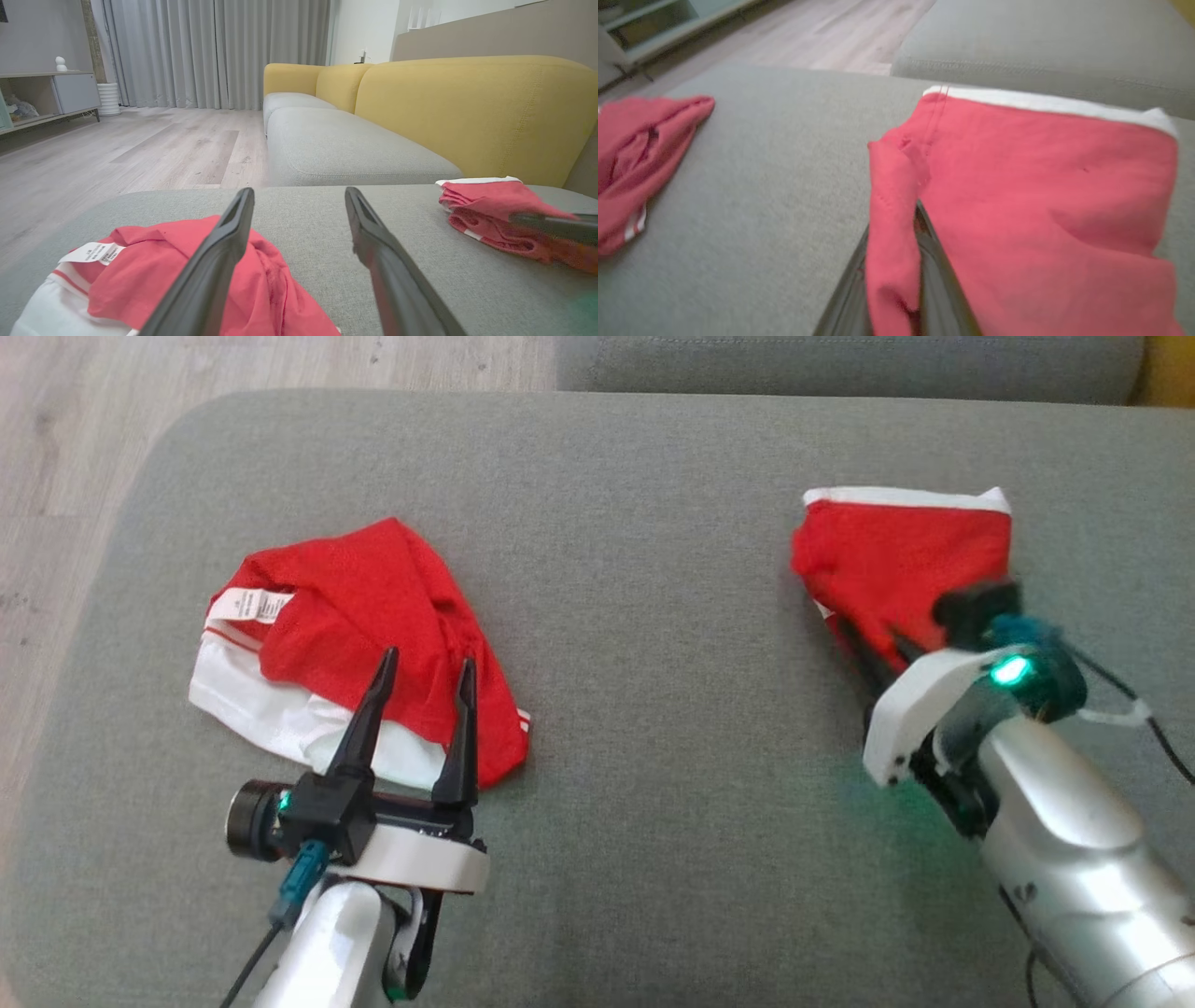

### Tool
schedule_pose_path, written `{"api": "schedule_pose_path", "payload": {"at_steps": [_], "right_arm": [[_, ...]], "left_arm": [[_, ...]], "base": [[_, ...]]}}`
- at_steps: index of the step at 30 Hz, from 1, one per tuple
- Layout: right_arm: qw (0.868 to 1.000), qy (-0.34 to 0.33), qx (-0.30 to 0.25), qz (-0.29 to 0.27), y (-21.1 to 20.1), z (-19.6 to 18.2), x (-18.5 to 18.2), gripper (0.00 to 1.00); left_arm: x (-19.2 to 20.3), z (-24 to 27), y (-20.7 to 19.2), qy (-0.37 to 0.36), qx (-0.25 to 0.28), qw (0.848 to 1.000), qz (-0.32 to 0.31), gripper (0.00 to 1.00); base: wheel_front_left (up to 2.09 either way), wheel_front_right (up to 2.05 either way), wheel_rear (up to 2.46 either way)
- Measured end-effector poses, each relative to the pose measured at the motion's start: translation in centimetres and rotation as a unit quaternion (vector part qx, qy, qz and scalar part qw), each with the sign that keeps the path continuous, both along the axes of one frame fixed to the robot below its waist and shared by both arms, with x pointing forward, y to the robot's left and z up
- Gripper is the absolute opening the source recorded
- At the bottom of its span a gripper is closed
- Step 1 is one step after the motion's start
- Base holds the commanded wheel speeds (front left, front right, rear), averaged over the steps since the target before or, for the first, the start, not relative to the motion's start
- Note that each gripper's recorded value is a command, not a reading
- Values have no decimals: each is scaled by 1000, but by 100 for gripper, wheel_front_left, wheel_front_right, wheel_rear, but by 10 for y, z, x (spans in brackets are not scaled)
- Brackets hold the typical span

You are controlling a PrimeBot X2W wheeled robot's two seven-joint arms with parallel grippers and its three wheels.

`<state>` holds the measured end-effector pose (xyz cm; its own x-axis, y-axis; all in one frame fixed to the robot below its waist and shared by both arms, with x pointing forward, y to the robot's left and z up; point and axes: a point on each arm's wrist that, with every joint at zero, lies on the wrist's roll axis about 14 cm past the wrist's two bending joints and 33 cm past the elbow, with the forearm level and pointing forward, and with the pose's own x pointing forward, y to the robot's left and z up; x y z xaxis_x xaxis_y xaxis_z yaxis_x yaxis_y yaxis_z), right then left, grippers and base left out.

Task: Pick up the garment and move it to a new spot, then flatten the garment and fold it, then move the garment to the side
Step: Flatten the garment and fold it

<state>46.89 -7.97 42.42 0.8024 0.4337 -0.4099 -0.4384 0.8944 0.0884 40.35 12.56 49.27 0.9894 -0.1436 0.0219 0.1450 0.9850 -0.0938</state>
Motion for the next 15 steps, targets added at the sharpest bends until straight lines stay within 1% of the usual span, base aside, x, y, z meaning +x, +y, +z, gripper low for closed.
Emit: {"api": "schedule_pose_path", "payload": {"at_steps": [2, 6, 10, 13, 15], "right_arm": [[999, 10, -34, 22, -1, -10, -9, 100], [999, -22, -39, 23, -6, -3, -10, 100], [997, -77, -9, -23, -27, 19, -1, 100], [990, -119, 20, -71, -46, 42, 6, 100], [983, -146, 26, -106, -66, 56, 10, 100]], "left_arm": [[0, 1, -2, -2, 0, 1000, -3, 100], [2, 4, -9, -6, -2, 1000, -12, 100], [4, 11, -18, -16, -5, 1000, -22, 100], [5, 17, -26, -25, -8, 999, -33, 100], [6, 20, -32, -29, -8, 999, -40, 100]], "base": [[0, 0, 0], [0, 0, 0], [0, 0, 0], [0, 0, 0], [0, 0, 0]]}}
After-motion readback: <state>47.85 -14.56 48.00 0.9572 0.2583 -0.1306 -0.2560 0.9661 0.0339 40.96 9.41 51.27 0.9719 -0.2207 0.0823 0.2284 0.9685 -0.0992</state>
